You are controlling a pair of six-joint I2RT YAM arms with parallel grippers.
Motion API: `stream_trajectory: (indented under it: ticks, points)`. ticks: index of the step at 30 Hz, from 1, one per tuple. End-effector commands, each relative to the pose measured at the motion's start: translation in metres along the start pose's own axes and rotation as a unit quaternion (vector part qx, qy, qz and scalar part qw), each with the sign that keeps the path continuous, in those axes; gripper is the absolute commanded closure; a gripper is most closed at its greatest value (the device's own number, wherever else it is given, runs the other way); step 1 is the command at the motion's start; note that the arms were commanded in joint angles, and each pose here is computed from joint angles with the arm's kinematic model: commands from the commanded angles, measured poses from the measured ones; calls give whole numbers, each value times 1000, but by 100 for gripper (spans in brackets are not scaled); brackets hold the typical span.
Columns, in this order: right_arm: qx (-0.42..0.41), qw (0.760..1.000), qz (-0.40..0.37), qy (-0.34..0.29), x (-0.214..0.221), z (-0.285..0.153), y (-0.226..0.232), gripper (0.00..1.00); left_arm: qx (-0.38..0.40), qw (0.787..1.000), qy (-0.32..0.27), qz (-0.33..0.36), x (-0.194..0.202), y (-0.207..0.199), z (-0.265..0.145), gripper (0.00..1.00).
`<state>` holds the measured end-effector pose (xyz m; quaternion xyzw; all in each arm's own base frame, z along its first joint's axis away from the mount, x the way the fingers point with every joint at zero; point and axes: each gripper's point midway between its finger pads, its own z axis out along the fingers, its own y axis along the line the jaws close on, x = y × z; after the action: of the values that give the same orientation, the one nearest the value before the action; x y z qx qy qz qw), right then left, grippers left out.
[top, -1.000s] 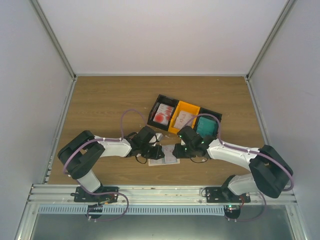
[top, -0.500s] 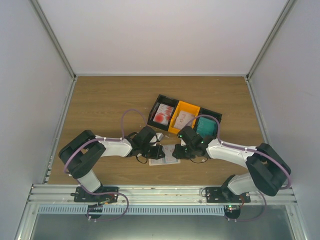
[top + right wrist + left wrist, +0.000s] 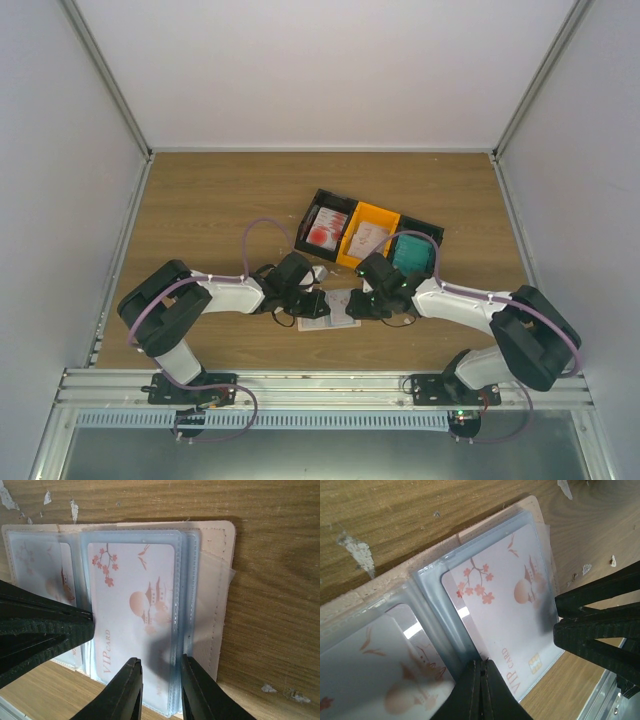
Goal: Put the credit cards into the card holder
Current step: Insert the credit card into the card holder.
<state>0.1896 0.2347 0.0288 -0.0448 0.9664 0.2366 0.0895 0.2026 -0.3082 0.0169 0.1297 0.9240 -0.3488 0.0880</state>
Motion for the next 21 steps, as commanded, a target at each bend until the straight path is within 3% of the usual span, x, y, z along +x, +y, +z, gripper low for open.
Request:
stream_trajectory:
  ticks: [1,21]
  points:
    - [16,1000,11,3,1,3,-9,77,-113,992,38,-29,34,60,13,100]
    - [-29,1000,3,-7,-5,-7,12,81,-108,993,39,-28,34,59,14,100]
